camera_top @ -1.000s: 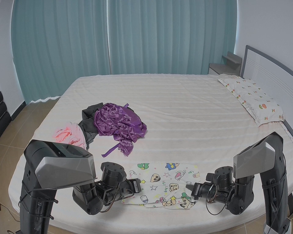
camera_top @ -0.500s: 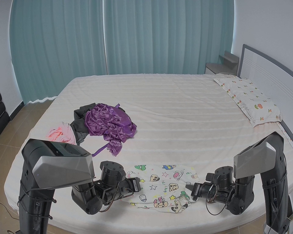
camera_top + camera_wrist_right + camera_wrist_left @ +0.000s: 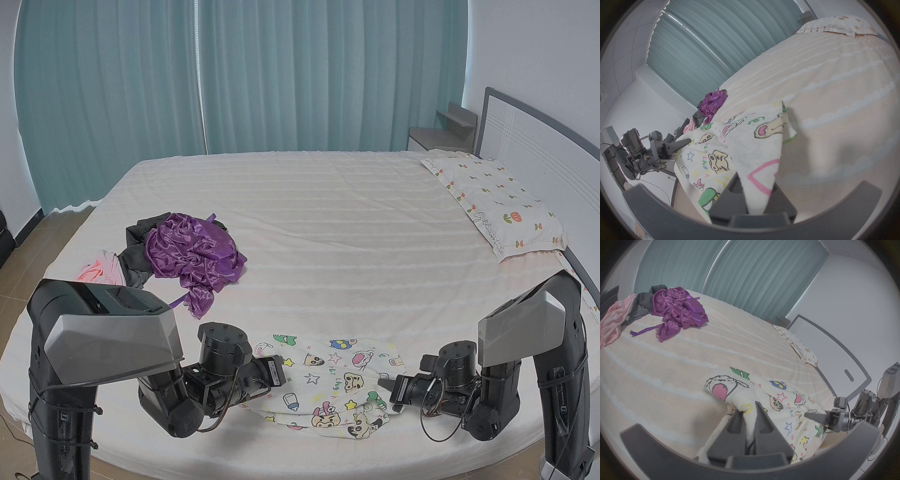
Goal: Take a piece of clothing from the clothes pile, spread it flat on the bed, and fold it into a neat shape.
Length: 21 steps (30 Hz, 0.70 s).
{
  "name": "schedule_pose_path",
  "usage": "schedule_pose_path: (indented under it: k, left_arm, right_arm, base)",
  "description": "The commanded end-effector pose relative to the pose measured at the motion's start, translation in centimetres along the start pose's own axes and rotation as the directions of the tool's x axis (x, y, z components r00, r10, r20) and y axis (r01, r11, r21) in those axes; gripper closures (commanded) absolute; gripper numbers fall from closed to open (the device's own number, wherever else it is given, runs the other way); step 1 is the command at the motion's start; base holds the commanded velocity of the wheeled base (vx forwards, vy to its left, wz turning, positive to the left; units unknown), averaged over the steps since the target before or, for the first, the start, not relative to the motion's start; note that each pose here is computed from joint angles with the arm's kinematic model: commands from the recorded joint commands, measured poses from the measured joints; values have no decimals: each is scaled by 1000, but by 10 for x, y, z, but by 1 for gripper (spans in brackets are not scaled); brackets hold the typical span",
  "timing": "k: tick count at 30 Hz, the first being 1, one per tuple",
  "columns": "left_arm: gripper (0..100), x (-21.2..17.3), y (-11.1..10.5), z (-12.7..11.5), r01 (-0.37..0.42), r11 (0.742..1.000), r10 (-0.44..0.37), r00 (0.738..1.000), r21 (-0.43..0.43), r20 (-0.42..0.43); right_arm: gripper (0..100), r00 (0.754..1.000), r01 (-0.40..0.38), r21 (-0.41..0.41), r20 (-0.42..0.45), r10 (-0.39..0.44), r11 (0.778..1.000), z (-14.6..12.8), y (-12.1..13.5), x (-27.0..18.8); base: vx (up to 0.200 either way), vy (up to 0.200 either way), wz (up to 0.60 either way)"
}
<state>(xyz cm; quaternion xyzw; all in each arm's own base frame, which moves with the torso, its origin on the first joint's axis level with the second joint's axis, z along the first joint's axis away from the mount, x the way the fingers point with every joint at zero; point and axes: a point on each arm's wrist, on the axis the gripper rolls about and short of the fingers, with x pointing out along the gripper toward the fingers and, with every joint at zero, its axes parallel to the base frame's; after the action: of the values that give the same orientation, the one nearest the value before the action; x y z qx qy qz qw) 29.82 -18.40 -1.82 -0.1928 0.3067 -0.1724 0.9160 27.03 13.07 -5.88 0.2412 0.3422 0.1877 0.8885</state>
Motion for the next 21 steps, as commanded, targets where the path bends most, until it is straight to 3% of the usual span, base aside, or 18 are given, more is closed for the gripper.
schedule_pose_path:
  k: [1, 21]
  left_arm:
    - [100, 3, 3, -6, -14, 1000, 14, 1000, 3, -19]
    - [100, 16, 22, -12, -55, 998, 55, 998, -10, -31]
  right_arm:
    - [100, 1000, -9, -4, 15, 9, 1000, 2, 1, -1]
    - [100, 999, 12, -1, 38, -11, 1000, 5, 0, -2]
  base:
    - [0, 0, 0]
    - [0, 0, 0]
